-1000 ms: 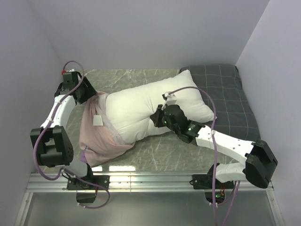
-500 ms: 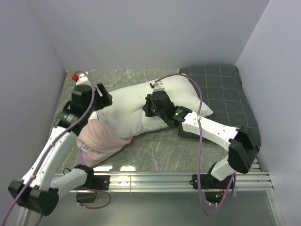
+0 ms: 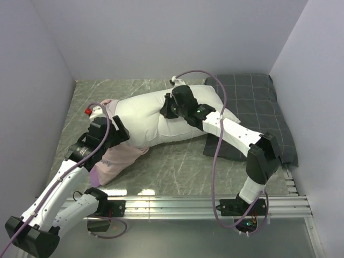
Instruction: Remove the pillowcase from the pillow
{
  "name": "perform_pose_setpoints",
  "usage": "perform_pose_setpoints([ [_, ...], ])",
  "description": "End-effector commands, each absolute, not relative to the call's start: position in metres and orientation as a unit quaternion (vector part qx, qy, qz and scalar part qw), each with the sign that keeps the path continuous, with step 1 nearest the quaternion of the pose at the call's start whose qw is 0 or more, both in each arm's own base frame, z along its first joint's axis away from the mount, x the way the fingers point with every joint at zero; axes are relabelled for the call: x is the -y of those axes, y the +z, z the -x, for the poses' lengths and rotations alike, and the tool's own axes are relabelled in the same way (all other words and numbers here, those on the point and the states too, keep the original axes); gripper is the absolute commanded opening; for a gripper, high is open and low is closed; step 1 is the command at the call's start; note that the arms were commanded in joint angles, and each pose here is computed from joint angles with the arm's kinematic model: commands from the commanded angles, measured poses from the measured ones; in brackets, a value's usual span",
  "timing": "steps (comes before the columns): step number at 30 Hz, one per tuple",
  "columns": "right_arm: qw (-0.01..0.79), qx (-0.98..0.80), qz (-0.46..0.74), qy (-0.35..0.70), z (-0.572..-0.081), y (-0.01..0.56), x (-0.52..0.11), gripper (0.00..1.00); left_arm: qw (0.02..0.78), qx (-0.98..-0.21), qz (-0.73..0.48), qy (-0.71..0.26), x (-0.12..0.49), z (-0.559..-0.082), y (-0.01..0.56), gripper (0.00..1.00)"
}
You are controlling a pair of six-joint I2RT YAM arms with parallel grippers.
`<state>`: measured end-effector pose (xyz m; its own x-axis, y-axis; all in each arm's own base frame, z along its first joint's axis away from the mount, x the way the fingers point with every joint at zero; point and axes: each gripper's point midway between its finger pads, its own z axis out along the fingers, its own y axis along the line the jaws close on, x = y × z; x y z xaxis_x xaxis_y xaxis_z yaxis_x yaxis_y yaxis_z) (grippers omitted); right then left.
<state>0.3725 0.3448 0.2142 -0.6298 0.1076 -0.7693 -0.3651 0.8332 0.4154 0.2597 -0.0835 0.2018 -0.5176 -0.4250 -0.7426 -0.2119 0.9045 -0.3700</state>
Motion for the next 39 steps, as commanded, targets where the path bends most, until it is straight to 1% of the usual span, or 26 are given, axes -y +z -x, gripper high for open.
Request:
perform_pose_setpoints([
  [1, 0.451, -0.831, 0.082, 0.315, -0.380, 0.252, -0.353, 0.00, 0.452, -0.864, 0.191, -0.116, 0.087, -0.266, 0.192, 0.81],
  [2, 0.449, -0.831, 0.086, 0.318, -0.378, 0.252, -0.354, 0.00, 0.446, -0.867, 0.190, -0.113, 0.087, -0.266, 0.186, 0.70],
  [3, 0.446, -0.831, 0.093, 0.321, -0.376, 0.251, -0.355, 0.00, 0.442, -0.870, 0.189, -0.109, 0.088, -0.268, 0.181, 0.62],
  [4, 0.447, -0.828, 0.099, 0.323, -0.374, 0.255, -0.354, 0.05, 0.440, -0.871, 0.190, -0.105, 0.087, -0.269, 0.179, 0.52],
  [5, 0.448, -0.828, 0.111, 0.319, -0.371, 0.256, -0.353, 0.11, 0.438, -0.873, 0.190, -0.101, 0.087, -0.269, 0.177, 0.31],
  [6, 0.447, -0.827, 0.120, 0.319, -0.368, 0.257, -0.352, 0.19, 0.438, -0.874, 0.188, -0.096, 0.086, -0.270, 0.175, 0.23],
  [7, 0.448, -0.825, 0.130, 0.319, -0.363, 0.260, -0.352, 0.34, 0.439, -0.873, 0.187, -0.097, 0.086, -0.270, 0.176, 0.17],
  [8, 0.454, -0.820, 0.140, 0.319, -0.354, 0.270, -0.349, 0.40, 0.441, -0.872, 0.187, -0.097, 0.086, -0.271, 0.177, 0.09],
  [9, 0.456, -0.819, 0.164, 0.306, -0.346, 0.265, -0.347, 0.47, 0.442, -0.872, 0.186, -0.099, 0.086, -0.271, 0.178, 0.07],
  [10, 0.461, -0.817, 0.180, 0.296, -0.334, 0.265, -0.352, 0.58, 0.444, -0.871, 0.187, -0.100, 0.086, -0.272, 0.179, 0.05],
  [11, 0.465, -0.813, 0.194, 0.292, -0.322, 0.271, -0.350, 0.61, 0.446, -0.869, 0.185, -0.106, 0.088, -0.272, 0.183, 0.02],
  [12, 0.459, -0.815, 0.218, 0.280, -0.310, 0.258, -0.351, 0.65, 0.447, -0.869, 0.184, -0.106, 0.088, -0.273, 0.183, 0.01],
  [13, 0.459, -0.811, 0.233, 0.278, -0.300, 0.254, -0.353, 0.72, 0.447, -0.869, 0.183, -0.107, 0.089, -0.273, 0.183, 0.01],
  [14, 0.467, -0.810, 0.239, 0.263, -0.290, 0.249, -0.358, 0.75, 0.448, -0.868, 0.183, -0.109, 0.090, -0.274, 0.185, 0.01],
  [16, 0.456, -0.817, 0.256, 0.242, -0.279, 0.223, -0.357, 0.80, 0.447, -0.868, 0.182, -0.115, 0.092, -0.275, 0.185, 0.01],
  [18, 0.439, -0.822, 0.277, 0.235, -0.267, 0.199, -0.370, 0.82, 0.447, -0.868, 0.180, -0.122, 0.095, -0.276, 0.185, 0.01],
  [21, 0.439, -0.823, 0.289, 0.216, -0.262, 0.188, -0.390, 0.85, 0.449, -0.866, 0.181, -0.124, 0.096, -0.276, 0.186, 0.00],
  [22, 0.429, -0.830, 0.295, 0.202, -0.265, 0.171, -0.397, 0.86, 0.449, -0.866, 0.180, -0.125, 0.096, -0.276, 0.187, 0.01],
  [23, 0.434, -0.828, 0.291, 0.203, -0.272, 0.176, -0.405, 0.86, 0.453, -0.864, 0.181, -0.128, 0.096, -0.275, 0.190, 0.00],
  [24, 0.445, -0.836, 0.272, 0.173, -0.286, 0.174, -0.402, 0.86, 0.453, -0.864, 0.180, -0.126, 0.095, -0.275, 0.191, 0.01],
  [25, 0.431, -0.850, 0.268, 0.141, -0.296, 0.151, -0.403, 0.81, 0.457, -0.862, 0.181, -0.123, 0.093, -0.275, 0.194, 0.01],
  [27, 0.430, -0.859, 0.249, 0.123, -0.314, 0.160, -0.404, 0.66, 0.464, -0.859, 0.180, -0.119, 0.090, -0.274, 0.201, 0.02],
  [28, 0.426, -0.865, 0.235, 0.124, -0.328, 0.161, -0.398, 0.41, 0.468, -0.857, 0.182, -0.114, 0.087, -0.274, 0.204, 0.02],
  [31, 0.437, -0.866, 0.191, 0.153, -0.355, 0.187, -0.384, 0.00, 0.475, -0.855, 0.183, -0.098, 0.079, -0.273, 0.210, 0.01],
  [36, 0.479, -0.852, 0.118, 0.172, -0.387, 0.252, -0.338, 0.00, 0.489, -0.845, 0.208, -0.051, 0.050, -0.278, 0.219, 0.00],
  [39, 0.498, -0.847, 0.084, 0.168, -0.402, 0.277, -0.312, 0.00, 0.503, -0.832, 0.231, -0.033, 0.027, -0.281, 0.230, 0.00],
])
